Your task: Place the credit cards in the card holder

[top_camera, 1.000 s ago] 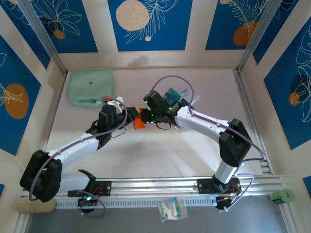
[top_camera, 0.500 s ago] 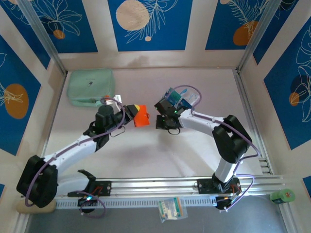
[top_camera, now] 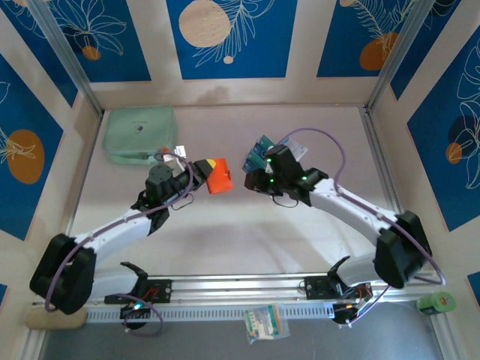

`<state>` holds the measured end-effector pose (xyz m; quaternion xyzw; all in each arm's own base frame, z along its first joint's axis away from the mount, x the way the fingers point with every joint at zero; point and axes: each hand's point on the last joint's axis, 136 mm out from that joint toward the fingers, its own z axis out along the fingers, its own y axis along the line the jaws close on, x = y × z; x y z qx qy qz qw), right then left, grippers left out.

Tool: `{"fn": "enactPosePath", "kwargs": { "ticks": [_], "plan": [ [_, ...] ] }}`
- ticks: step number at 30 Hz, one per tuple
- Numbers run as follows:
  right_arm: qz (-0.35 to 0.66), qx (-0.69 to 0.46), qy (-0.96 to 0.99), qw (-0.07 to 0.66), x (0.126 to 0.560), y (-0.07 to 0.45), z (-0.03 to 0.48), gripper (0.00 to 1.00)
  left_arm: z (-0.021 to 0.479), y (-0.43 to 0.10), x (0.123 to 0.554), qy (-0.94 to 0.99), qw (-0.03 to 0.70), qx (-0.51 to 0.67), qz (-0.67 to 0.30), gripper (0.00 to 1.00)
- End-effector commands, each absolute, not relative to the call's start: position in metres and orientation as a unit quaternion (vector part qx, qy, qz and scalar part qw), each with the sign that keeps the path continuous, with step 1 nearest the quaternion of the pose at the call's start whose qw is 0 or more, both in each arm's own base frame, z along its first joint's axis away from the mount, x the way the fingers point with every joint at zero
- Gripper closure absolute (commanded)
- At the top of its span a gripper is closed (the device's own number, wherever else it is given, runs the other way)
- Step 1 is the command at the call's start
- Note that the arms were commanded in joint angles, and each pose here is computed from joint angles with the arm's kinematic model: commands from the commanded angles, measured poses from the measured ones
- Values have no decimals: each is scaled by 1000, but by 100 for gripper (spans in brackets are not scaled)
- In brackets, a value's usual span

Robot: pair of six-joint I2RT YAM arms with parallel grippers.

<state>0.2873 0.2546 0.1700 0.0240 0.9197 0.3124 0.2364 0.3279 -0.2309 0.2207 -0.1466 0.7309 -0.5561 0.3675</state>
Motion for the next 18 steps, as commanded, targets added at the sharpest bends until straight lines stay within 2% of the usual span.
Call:
{"fn": "enactPosePath", "kwargs": {
  "ticks": [1,5,9,14,18],
  "plan": [
    [412,2,882,230,278,277,206,38,244,-238,332,678,359,-133,-627,100],
    [444,-13,863,239,283,295,226,27,245,-247,340,657,338,-136,-660,100],
    [444,-17,864,236,296,308,223,24,246,-251,346,639,327,-144,-681,100],
    [439,2,867,237,316,309,206,26,248,-251,348,628,323,-151,-691,100],
    [462,24,855,232,323,301,197,36,254,-250,347,620,324,-153,-698,100]
  ]
}}
